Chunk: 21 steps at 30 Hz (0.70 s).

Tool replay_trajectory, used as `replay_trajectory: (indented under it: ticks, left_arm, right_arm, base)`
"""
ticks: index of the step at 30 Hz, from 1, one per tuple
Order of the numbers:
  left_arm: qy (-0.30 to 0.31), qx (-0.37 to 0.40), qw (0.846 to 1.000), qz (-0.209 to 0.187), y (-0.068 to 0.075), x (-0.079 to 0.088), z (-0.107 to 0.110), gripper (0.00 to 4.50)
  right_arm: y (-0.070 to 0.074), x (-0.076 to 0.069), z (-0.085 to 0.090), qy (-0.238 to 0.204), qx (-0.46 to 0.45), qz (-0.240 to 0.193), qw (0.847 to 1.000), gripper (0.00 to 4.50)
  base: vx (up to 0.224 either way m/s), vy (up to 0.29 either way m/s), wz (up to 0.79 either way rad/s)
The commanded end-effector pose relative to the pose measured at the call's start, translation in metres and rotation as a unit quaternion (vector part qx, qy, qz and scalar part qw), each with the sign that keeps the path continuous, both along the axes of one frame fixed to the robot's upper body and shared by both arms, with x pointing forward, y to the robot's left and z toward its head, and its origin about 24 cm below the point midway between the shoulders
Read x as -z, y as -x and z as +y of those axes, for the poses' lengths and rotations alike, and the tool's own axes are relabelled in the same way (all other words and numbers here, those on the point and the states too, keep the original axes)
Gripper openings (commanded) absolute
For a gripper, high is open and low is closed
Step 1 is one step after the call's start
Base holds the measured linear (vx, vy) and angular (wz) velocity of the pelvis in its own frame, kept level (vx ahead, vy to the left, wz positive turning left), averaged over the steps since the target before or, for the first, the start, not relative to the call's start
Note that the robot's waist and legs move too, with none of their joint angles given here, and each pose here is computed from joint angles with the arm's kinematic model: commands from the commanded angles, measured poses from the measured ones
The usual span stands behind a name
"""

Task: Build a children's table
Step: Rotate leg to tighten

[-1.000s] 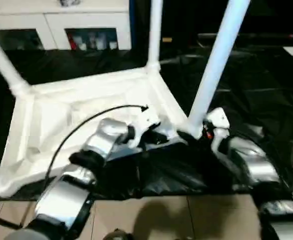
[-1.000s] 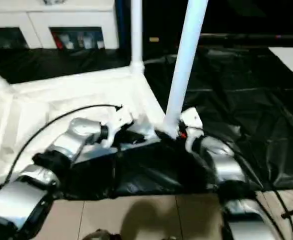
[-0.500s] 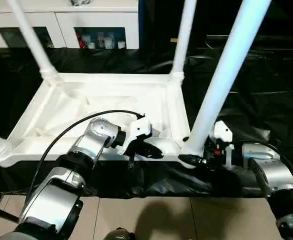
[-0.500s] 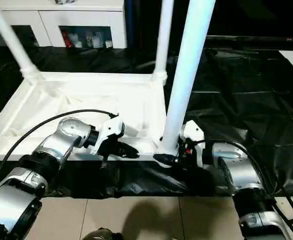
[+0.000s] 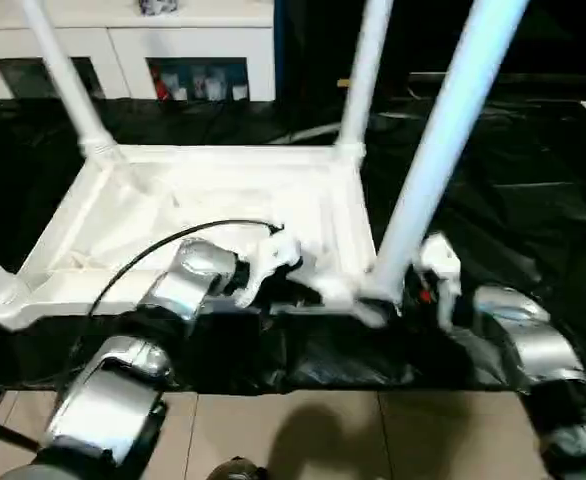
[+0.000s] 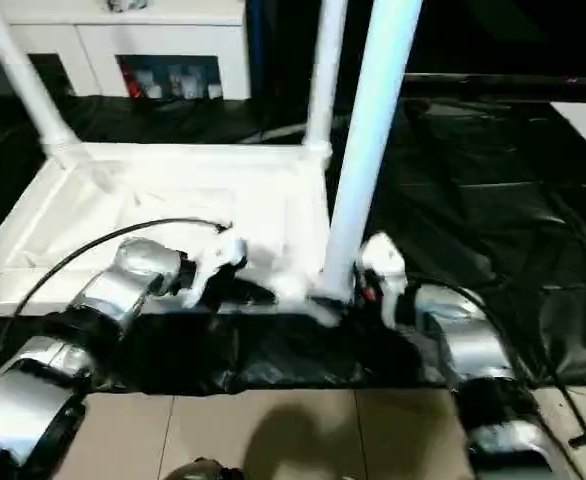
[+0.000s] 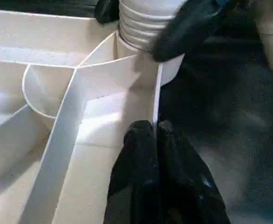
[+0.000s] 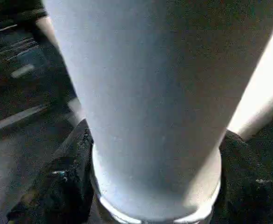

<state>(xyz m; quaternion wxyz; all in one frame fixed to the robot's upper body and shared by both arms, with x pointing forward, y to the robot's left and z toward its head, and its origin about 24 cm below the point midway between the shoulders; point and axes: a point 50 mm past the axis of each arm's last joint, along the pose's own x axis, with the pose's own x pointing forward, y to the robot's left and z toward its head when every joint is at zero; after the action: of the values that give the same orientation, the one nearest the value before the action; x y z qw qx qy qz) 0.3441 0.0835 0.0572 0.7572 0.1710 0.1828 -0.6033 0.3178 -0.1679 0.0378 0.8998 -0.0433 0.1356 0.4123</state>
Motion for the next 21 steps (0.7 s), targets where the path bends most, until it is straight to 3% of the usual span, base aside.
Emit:
replay_trajectory:
  ticks: [1, 6, 8, 9, 11, 14, 17, 21]
  left_arm:
    - [0.042, -0.042, 0.997, -0.041, -0.01, -0.02, -0.031, 0.0]
    - [0.056, -0.121, 0.99, -0.054, -0.017, -0.024, -0.052, 0.0]
    - [0.059, -0.12, 0.989, -0.057, -0.015, -0.024, -0.057, 0.0]
    - [0.06, -0.117, 0.99, -0.057, -0.014, -0.024, -0.059, 0.0]
    - [0.062, -0.113, 0.99, -0.057, -0.013, -0.024, -0.06, 0.0]
    - [0.058, -0.098, 0.992, -0.055, -0.01, -0.02, -0.062, 0.0]
    - [0.052, -0.08, 0.994, -0.057, -0.008, -0.017, -0.058, 0.0]
    - [0.054, -0.046, 0.996, -0.057, -0.006, -0.018, -0.049, 0.0]
  right_arm:
    - [0.001, 0.022, 0.026, 0.009, 0.024, 0.038, 0.999, 2.8]
    - [-0.012, 0.03, 0.037, 0.0, 0.136, 0.053, 0.989, 2.79]
    - [-0.014, 0.03, 0.042, 0.003, 0.144, 0.048, 0.988, 2.79]
    - [-0.014, 0.03, 0.044, 0.002, 0.142, 0.044, 0.989, 2.79]
    - [-0.014, 0.03, 0.046, -0.003, 0.138, 0.042, 0.99, 3.49]
    - [-0.015, 0.028, 0.051, -0.015, 0.127, 0.037, 0.991, 3.59]
    - [-0.018, 0.022, 0.05, 0.005, 0.108, 0.0, 0.994, 3.94]
    - [-0.012, 0.016, 0.047, -0.002, 0.036, -0.016, 0.999, 3.94]
  base:
    - [0.0, 0.0, 0.0]
    - [0.0, 0.0, 0.0]
    - [0.0, 0.0, 0.0]
    - [0.0, 0.0, 0.0]
    - [0.0, 0.0, 0.0]
    - [0.0, 0.0, 0.0]
    - [0.0, 0.0, 0.0]
    - [0.0, 0.0, 0.0]
